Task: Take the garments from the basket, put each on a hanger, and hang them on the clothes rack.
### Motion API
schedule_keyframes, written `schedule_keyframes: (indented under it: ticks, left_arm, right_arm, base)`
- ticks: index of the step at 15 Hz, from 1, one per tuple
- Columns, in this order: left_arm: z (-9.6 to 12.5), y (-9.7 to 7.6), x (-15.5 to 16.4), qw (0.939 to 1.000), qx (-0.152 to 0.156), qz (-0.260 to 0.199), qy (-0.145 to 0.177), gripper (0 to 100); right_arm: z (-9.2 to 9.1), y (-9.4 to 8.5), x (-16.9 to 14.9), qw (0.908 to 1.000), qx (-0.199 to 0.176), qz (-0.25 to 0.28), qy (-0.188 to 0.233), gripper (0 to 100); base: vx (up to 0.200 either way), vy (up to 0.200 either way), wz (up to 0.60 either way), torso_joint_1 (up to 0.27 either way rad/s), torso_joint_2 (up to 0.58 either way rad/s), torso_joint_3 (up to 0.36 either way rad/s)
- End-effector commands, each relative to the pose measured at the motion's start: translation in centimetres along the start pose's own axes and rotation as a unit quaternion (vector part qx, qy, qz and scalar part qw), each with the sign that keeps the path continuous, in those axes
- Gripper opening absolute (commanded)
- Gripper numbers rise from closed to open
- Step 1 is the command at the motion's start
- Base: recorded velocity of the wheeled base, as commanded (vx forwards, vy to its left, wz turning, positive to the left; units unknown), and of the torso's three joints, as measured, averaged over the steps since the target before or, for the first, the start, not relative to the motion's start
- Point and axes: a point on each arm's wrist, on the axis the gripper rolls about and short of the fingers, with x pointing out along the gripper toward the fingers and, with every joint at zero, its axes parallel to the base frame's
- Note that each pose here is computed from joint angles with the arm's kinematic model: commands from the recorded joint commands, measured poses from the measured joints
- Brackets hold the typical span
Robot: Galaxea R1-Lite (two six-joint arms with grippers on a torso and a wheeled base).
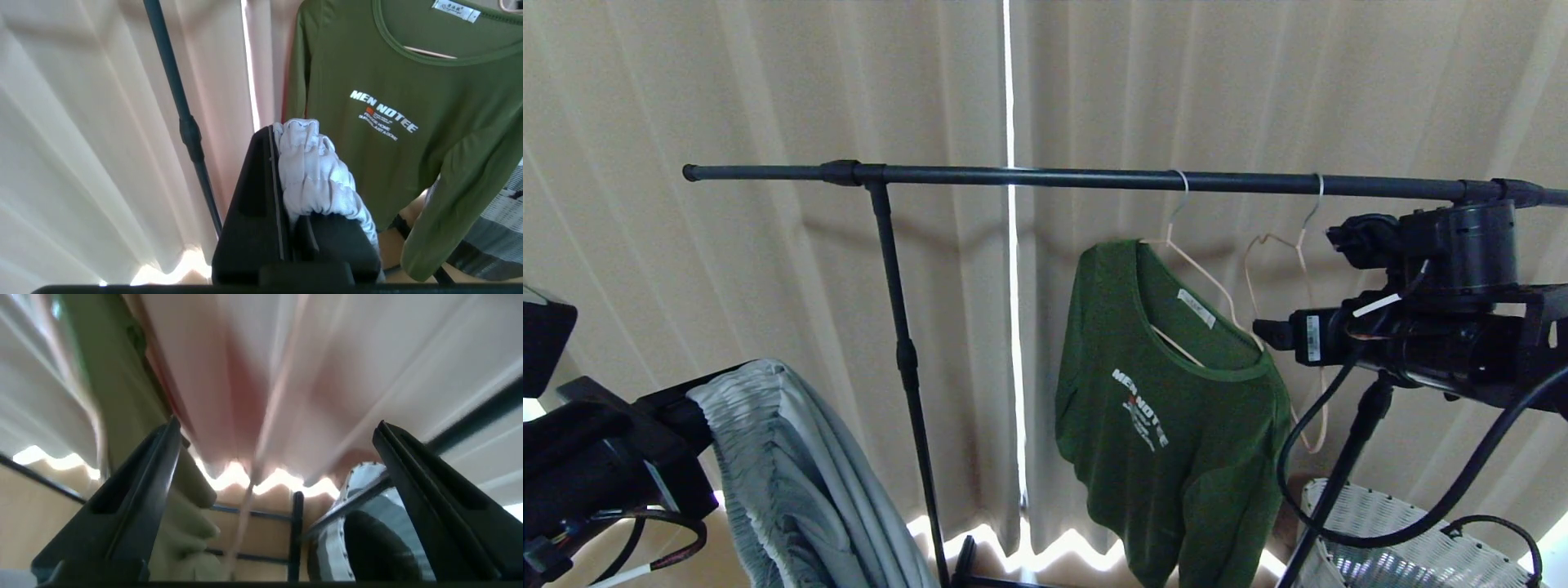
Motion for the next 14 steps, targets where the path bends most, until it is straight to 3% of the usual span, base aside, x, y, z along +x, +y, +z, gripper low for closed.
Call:
schedule_keyframes:
  ticks: [1,8,9,14]
  left_arm:
    - [-0.03,-0.01,-0.07,1.0,0.0,0.0,0.0,0]
    - [-0.08,-0.01,-0.08,1.0,0.0,0.0,0.0,0]
    - [-0.08,-0.01,-0.08,1.0,0.0,0.0,0.0,0]
    - [-0.08,0.01,-0.08,1.0,0.0,0.001,0.001,0]
  right_arm:
    - [-0.4,0.2,1.09,0.9999,-0.001,-0.004,0.013,100]
    - [-0.2,-0.25,1.11,0.9996,0.003,-0.029,0.005,100]
    - [-0.16,-0.28,1.02,0.9995,0.003,-0.03,0.004,0]
    - [-0.06,-0.42,0.77,0.9993,0.005,-0.036,0.0,0]
  base:
    - [0.0,0.0,0.0,0.0,0.0,0.0]
    - [0.0,0.0,0.0,0.0,0.0,0.0]
    - [0.0,0.0,0.0,0.0,0.0,0.0]
    - [0.0,0.0,0.0,0.0,0.0,0.0]
